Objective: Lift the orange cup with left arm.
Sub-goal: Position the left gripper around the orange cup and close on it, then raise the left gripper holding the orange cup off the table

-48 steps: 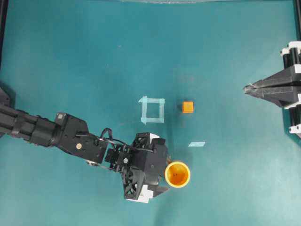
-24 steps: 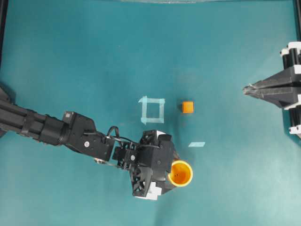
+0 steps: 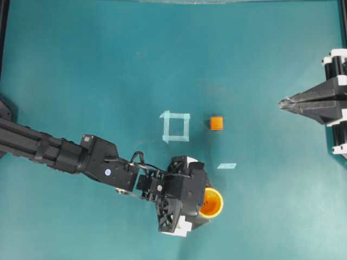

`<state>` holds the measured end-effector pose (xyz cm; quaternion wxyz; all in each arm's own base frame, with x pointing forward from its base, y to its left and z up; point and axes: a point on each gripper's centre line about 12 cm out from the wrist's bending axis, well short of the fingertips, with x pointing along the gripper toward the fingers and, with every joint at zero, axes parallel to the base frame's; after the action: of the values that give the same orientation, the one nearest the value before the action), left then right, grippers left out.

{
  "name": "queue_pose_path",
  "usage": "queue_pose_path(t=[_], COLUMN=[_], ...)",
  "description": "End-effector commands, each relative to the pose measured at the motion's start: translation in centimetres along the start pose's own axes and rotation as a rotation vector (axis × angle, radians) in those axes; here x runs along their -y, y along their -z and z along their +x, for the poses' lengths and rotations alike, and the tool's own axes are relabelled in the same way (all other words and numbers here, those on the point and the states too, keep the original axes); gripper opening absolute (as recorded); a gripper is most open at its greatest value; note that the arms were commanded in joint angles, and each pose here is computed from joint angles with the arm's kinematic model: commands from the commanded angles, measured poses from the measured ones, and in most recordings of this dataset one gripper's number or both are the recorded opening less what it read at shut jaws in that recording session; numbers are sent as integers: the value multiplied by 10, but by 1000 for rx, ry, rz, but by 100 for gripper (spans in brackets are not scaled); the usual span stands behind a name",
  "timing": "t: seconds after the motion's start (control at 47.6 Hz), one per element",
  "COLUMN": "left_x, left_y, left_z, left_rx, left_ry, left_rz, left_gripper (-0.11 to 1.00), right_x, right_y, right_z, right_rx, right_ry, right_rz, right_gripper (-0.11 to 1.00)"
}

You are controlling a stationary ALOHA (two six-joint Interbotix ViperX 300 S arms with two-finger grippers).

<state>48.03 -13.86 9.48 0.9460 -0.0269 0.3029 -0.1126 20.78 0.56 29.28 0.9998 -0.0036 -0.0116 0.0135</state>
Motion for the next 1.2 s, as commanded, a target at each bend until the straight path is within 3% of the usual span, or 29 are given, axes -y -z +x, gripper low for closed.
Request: queue_pose_path(t=[0.0, 0.147, 0.336, 0.61, 0.862, 0.946, 1.177], left_x=[4, 3, 2, 9, 14, 15, 17], left_y=[-19, -20, -27, -74, -105, -113, -132], left_z=[-3, -3, -7, -42, -67, -70, -78], left_rx=[53, 55, 75, 190, 260, 265, 198], left_ry=[10, 8, 8, 23, 21, 17, 9], left_rz=[2, 6, 6, 28, 115, 138, 150], left_gripper=[85, 81, 64, 64, 64, 64, 64], right_x=[0, 0, 0, 0, 0, 0, 0], right_y=[-14, -14, -12, -12, -13, -14, -15], right_z=[3, 3, 3, 3, 3, 3, 4], right_rx=[34, 34, 20, 9, 12, 12, 15], right_ry=[-2, -2, -2, -2, -2, 0, 0], right_rz=[0, 3, 6, 8, 8, 9, 9], right_gripper=[0, 0, 0, 0, 0, 0, 0])
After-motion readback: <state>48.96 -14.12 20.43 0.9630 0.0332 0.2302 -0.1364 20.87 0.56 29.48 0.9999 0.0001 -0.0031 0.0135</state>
